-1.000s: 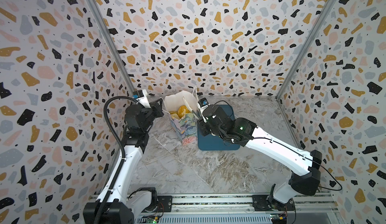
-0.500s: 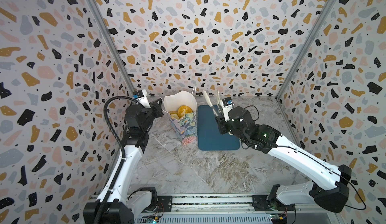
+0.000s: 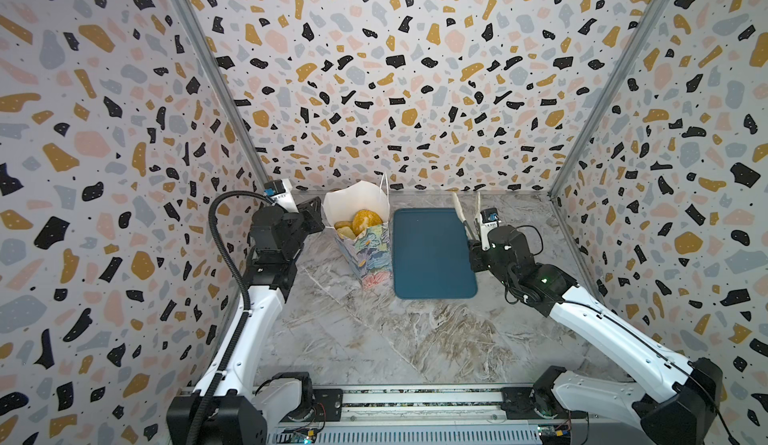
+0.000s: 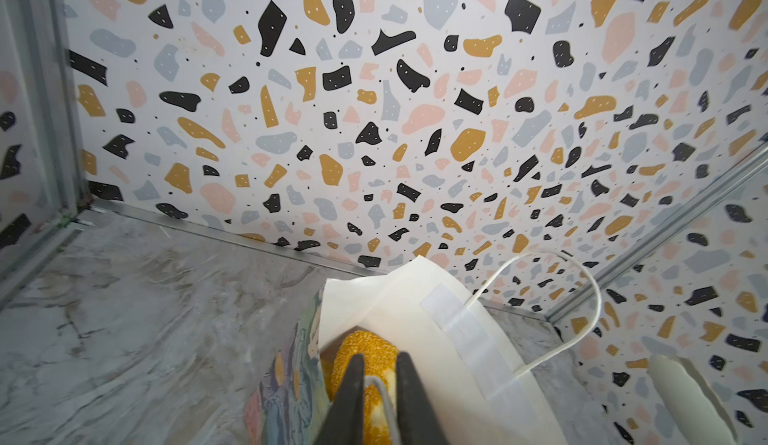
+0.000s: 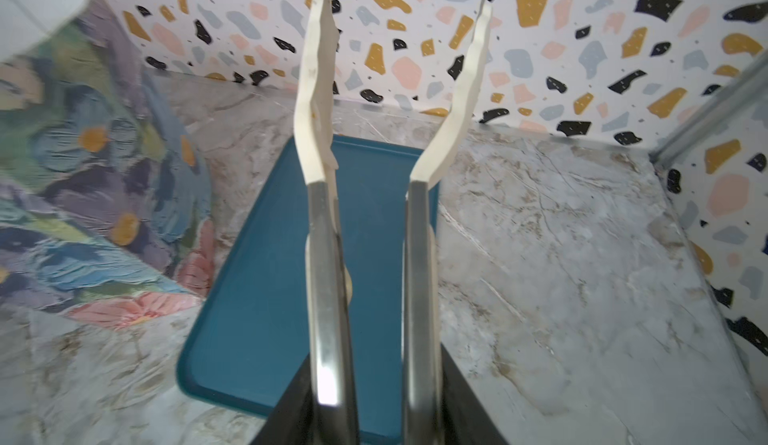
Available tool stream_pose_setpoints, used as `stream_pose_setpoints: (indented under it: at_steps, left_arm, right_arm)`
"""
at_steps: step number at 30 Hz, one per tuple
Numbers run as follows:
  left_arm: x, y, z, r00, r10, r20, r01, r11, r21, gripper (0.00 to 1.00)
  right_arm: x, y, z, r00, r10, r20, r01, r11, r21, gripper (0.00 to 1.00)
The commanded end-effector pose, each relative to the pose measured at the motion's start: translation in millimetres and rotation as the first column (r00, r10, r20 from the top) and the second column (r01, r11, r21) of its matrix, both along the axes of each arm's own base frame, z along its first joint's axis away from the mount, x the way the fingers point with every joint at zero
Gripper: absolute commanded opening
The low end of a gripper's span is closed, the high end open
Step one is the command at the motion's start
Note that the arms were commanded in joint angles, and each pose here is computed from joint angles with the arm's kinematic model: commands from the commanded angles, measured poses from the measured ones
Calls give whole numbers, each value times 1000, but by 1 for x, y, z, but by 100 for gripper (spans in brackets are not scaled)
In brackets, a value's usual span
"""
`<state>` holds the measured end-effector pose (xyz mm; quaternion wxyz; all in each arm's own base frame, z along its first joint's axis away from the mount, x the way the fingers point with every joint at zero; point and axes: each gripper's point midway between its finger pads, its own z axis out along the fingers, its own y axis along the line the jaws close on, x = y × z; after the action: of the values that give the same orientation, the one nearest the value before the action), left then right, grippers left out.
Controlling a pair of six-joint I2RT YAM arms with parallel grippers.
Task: Place the fake bread into the paper bag
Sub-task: 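Withdraw the empty tongs with the right gripper away from the bag, then set the tongs down by the tray while the left gripper releases the bag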
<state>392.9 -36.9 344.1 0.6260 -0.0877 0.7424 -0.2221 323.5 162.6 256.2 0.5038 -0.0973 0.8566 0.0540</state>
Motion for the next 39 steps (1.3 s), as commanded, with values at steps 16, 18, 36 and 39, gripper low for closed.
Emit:
stream_pose_setpoints:
  at_steps: [16,18,36,39]
  left_arm:
    - [-20,11,5,996,73,-46,-73,997,2,100]
    - [-26,13,0,995,82,-51,-82,997,1,99]
    - [-41,22,-30,983,129,-133,-118,989,85,99]
    - [-43,24,-40,980,139,-143,-126,987,97,99]
  right_arm:
    - [36,-63,-39,991,-120,51,120,993,19,42]
    - [40,-68,-46,991,-128,40,127,992,19,42]
    - [69,-97,-135,976,-187,-114,186,982,-27,42]
    - [75,-99,-150,971,-195,-140,191,981,-37,42]
